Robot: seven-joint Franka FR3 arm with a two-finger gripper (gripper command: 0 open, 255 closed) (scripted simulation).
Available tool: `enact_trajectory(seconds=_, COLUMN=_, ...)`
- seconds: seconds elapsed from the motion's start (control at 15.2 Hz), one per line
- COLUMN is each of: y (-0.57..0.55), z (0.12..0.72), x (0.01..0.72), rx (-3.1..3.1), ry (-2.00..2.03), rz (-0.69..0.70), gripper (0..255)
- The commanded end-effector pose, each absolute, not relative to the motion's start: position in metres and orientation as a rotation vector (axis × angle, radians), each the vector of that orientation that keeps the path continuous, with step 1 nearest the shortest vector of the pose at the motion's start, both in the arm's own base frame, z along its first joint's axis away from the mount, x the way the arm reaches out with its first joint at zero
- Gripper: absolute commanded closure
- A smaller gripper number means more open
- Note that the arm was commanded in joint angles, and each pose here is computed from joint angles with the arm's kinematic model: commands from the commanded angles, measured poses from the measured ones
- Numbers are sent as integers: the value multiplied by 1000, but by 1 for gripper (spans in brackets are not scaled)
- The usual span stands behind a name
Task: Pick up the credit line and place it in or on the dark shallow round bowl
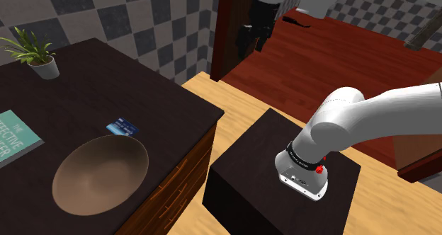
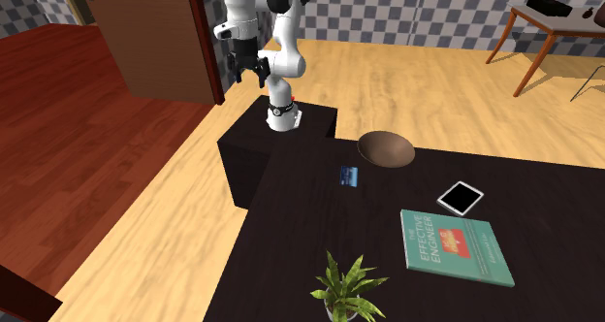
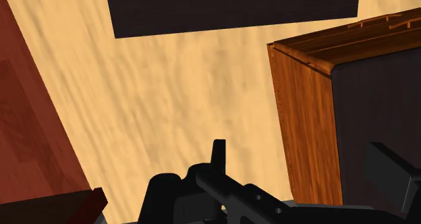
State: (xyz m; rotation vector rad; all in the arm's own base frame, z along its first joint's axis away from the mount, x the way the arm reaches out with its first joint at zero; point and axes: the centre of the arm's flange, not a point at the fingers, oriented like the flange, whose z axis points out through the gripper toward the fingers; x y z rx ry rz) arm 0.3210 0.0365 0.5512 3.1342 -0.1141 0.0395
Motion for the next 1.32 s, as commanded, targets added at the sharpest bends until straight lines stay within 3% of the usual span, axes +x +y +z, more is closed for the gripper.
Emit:
enact_trajectory(seconds=0.0, y=37, z=551, x=321, rx=3134, ry=-114, rz=40, gripper=0)
enact_trajectory(seconds=1.25, y=250, z=454, x=358, rx=3118, ry=88, rz=529, gripper=0)
